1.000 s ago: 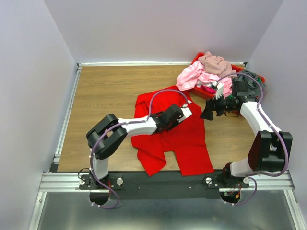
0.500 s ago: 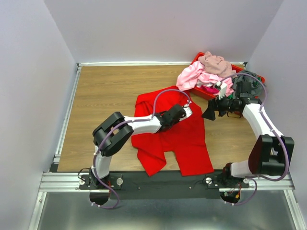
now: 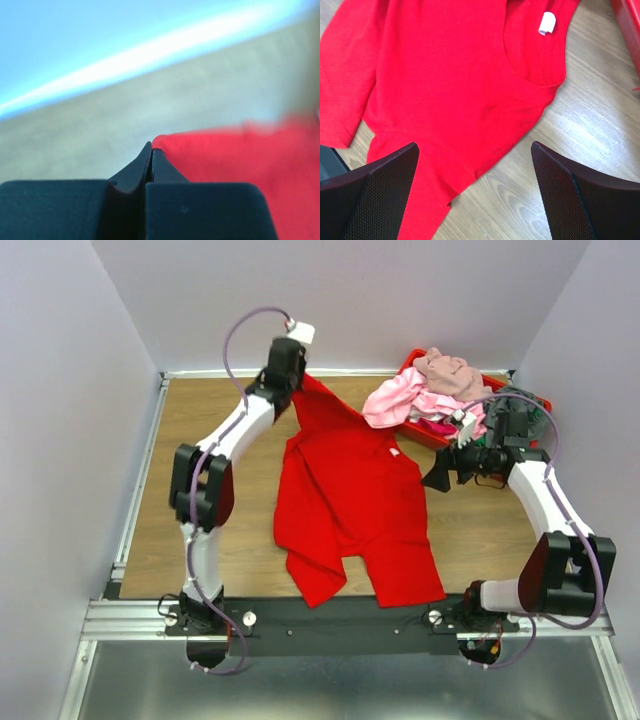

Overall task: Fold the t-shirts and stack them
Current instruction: Flatten the tshirt out

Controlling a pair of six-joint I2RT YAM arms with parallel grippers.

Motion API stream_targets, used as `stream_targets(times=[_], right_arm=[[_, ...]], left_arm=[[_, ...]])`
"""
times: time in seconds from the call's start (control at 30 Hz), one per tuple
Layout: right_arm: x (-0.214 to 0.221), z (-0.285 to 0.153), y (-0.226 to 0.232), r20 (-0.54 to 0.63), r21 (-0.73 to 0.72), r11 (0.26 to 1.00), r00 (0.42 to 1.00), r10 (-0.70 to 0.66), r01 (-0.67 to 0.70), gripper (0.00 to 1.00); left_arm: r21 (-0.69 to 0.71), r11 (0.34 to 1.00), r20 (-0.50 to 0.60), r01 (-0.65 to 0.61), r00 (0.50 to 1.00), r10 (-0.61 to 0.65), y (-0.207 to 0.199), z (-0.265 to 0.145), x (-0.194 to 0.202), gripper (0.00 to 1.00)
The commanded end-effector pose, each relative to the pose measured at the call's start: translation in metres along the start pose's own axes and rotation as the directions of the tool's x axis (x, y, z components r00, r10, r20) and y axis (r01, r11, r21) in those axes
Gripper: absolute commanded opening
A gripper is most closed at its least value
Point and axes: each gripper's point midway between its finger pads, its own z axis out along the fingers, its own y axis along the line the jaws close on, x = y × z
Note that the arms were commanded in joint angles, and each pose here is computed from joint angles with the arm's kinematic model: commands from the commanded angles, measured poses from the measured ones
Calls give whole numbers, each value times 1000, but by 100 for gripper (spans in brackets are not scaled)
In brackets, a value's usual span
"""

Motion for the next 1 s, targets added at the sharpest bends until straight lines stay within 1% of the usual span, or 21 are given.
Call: stream_targets(times=[0.0, 0.03, 0.13, 0.17, 0.2, 0.3, 0.33, 0.37, 0.43, 0.47, 0.5, 0.53, 0.63, 0.67, 0.7, 0.73, 0.77, 0.83, 0.87, 0.93, 0.97], right_arm=[[-3, -5, 6, 34, -6, 1000, 999, -16, 16, 100], [-1, -5, 6, 31, -5, 1000, 999, -13, 13, 100], [4, -6, 8, 28, -6, 1000, 1000, -14, 14, 100], [4, -6, 9, 30, -10, 1000, 999, -16, 16, 100], [5, -5, 11, 30, -17, 1000, 999, -16, 16, 100], [4, -5, 20, 48, -69, 997, 998, -29, 32, 100], [5, -5, 21, 44, -71, 997, 998, -36, 39, 100], [6, -5, 24, 47, -87, 995, 998, -45, 49, 100], [7, -6, 34, 59, -128, 988, 995, -76, 83, 100], [7, -6, 37, 62, -140, 985, 994, -92, 100, 100], [6, -8, 46, 75, -164, 978, 991, -115, 126, 100], [5, -8, 49, 87, -168, 972, 984, -153, 166, 100], [6, -5, 65, 112, -206, 946, 967, -229, 248, 100], [8, -3, 70, 117, -226, 939, 964, -238, 259, 100], [7, 0, 82, 132, -274, 925, 963, -236, 264, 100], [10, 5, 85, 121, -310, 922, 971, -204, 232, 100], [11, 11, 94, 108, -357, 907, 975, -196, 223, 100], [25, 30, 94, 13, -383, 906, 981, -191, 182, 100], [34, 41, 99, -53, -383, 902, 970, -236, 198, 100], [41, 52, 100, -106, -389, 902, 963, -248, 190, 99], [46, 58, 101, -132, -400, 901, 962, -237, 167, 100]], left_arm=[[-57, 970, 30, 236, 972, -235, 58, 51, -30, 0], [-58, 965, 4, 257, 966, -258, 61, 70, -17, 15], [-7, 955, 57, 296, 954, -295, 68, 77, -48, 60], [-3, 955, 69, 295, 953, -295, 69, 75, -53, 79], [10, 954, 80, 299, 951, -298, 68, 71, -58, 82], [2, 955, 169, 296, 941, -292, 85, 25, -95, 86], [-1, 956, 145, 294, 946, -290, 82, 32, -79, 86], [1, 955, 212, 298, 933, -291, 92, 1, -106, 86], [-19, 954, 204, 301, 935, -291, 97, -17, -90, 93], [-24, 947, 267, 319, 915, -301, 108, -53, -111, 96], [-36, 933, 234, 359, 910, -341, 112, -56, -82, 98], [-4, 924, 293, 383, 884, -365, 118, -92, -98, 98], [134, 874, 283, 467, 827, -485, 121, -138, -65, 98], [172, 857, 275, 486, 811, -516, 119, -150, -55, 99], [195, 834, 225, 517, 804, -550, 110, -151, -17, 98], [264, 803, 246, 534, 768, -592, 104, -179, -21, 98], [274, 781, 197, 561, 762, -617, 91, -180, 12, 98], [364, 719, 118, 593, 736, -667, 64, -197, 29, 94], [383, 690, 62, 613, 729, -682, 50, -205, 49, 88], [404, 648, -20, 646, 714, -700, 32, -213, 68, 82], [450, 613, -66, 649, 709, -702, 9, -224, 69, 79]])
